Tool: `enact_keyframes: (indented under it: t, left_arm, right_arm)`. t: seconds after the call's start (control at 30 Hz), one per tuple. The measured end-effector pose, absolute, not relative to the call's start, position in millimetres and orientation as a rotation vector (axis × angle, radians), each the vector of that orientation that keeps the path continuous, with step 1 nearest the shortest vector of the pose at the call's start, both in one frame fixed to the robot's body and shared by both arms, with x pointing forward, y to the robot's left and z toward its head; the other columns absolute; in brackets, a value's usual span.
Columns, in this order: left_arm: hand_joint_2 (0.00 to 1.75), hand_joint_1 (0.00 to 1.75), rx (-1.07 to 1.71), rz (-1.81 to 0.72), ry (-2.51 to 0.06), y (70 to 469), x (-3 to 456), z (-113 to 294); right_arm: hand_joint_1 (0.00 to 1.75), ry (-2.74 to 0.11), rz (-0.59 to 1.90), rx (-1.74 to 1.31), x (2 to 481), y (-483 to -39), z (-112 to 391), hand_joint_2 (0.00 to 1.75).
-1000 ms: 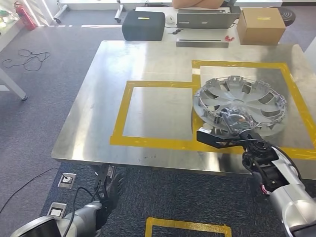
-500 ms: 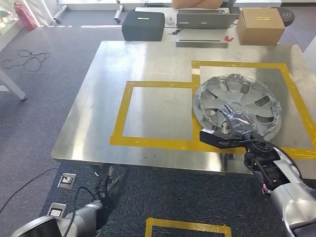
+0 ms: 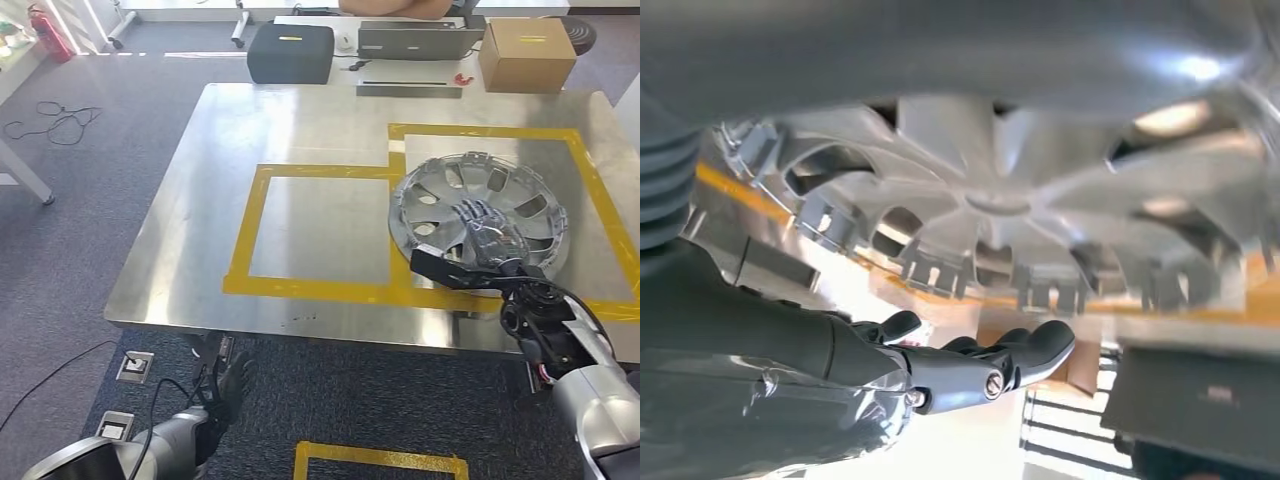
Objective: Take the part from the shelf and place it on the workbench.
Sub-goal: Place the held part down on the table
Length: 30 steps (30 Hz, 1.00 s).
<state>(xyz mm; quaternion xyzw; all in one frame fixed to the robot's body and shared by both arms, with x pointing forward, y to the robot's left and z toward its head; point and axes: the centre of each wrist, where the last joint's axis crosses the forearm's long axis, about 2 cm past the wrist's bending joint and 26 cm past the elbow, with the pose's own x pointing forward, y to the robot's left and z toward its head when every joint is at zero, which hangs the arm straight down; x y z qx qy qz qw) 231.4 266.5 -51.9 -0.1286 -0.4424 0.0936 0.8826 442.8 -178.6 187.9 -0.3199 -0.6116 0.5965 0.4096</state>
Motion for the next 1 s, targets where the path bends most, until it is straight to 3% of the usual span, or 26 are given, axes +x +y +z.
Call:
enact_keyframes:
  t: [0.3, 0.57, 0.73, 1.0]
  left_arm:
    - [0.00, 0.00, -0.257, 0.204, -0.926, 271, 228, -54]
    - [0.00, 0.00, -0.249, 0.218, -0.925, 276, 226, -55]
    - [0.00, 0.00, -0.232, 0.224, -0.918, 285, 219, -59]
    - [0.00, 0.00, -0.206, 0.236, -0.920, 295, 213, -62]
  right_arm:
    - [0.00, -1.767, 1.191, -0.594, 451, -187, 217, 0.00]
    - [0.00, -1.884, 0.757, 0.191, 435, -177, 234, 0.00]
    - [0.00, -1.871, 0.591, 0.706, 393, -170, 235, 0.00]
    - [0.00, -1.858, 0.473, 0.967, 326, -177, 201, 0.00]
